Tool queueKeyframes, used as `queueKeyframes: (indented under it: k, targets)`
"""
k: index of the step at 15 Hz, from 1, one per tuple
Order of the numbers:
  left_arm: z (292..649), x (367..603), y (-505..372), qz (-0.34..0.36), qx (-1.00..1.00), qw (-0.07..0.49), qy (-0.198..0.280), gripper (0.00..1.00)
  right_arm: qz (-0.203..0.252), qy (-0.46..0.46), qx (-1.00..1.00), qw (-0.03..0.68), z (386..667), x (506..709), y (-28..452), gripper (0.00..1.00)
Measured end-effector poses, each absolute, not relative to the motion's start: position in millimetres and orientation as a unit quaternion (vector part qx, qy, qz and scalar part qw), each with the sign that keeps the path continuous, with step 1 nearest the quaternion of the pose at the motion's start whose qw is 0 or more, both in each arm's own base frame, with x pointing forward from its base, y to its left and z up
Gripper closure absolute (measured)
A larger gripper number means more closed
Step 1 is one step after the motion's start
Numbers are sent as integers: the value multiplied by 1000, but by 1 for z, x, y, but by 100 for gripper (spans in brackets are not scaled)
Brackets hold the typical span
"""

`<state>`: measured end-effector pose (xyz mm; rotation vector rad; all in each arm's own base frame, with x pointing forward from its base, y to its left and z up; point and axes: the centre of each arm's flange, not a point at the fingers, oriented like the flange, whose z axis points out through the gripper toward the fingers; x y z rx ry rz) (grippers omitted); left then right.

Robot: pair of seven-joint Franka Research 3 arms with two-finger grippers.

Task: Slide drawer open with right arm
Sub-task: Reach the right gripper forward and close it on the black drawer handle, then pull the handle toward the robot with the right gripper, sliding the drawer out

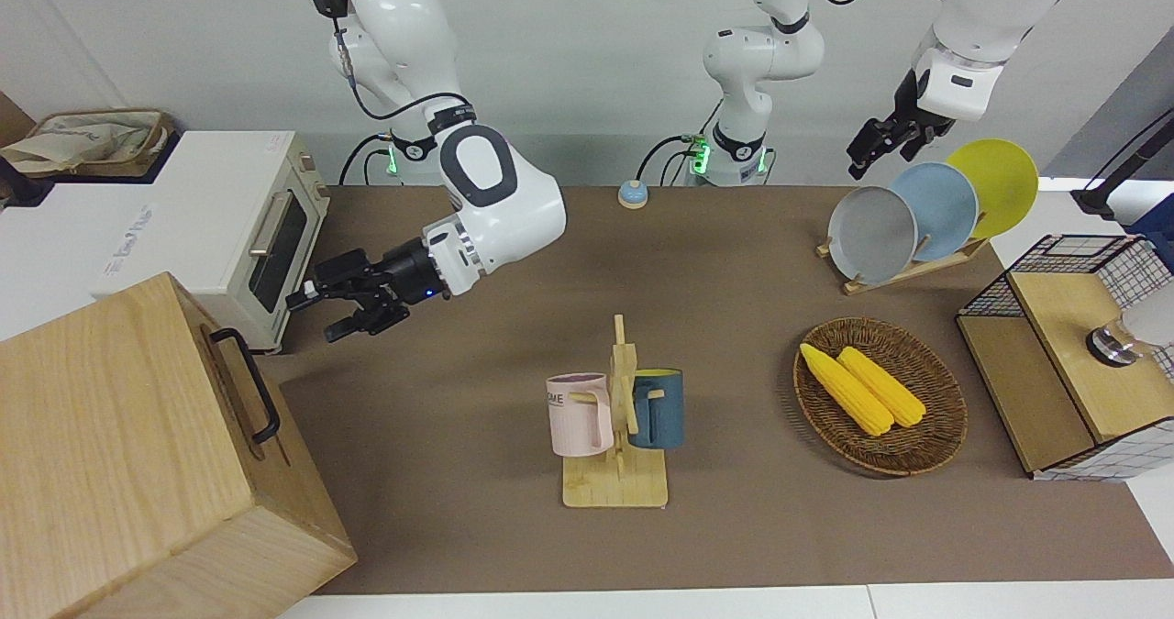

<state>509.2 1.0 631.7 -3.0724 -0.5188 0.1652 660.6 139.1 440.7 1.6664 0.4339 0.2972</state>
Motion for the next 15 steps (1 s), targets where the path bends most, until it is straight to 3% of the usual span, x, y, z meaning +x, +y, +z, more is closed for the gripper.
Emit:
queueKeyframes:
  k: [9,10,12,15]
  targets:
    - [632,509,1,53,-985,11,-166,0,159,198,735,628,427,682,92,4]
    - [632,509,1,53,-985,11,-166,0,161,198,734,629,425,683,92,11]
    - [632,509,1,53,-985,11,-166,0,170,196,734,628,423,685,90,14]
    - [632,509,1,53,-985,11,-166,0,178,188,736,625,421,687,83,43]
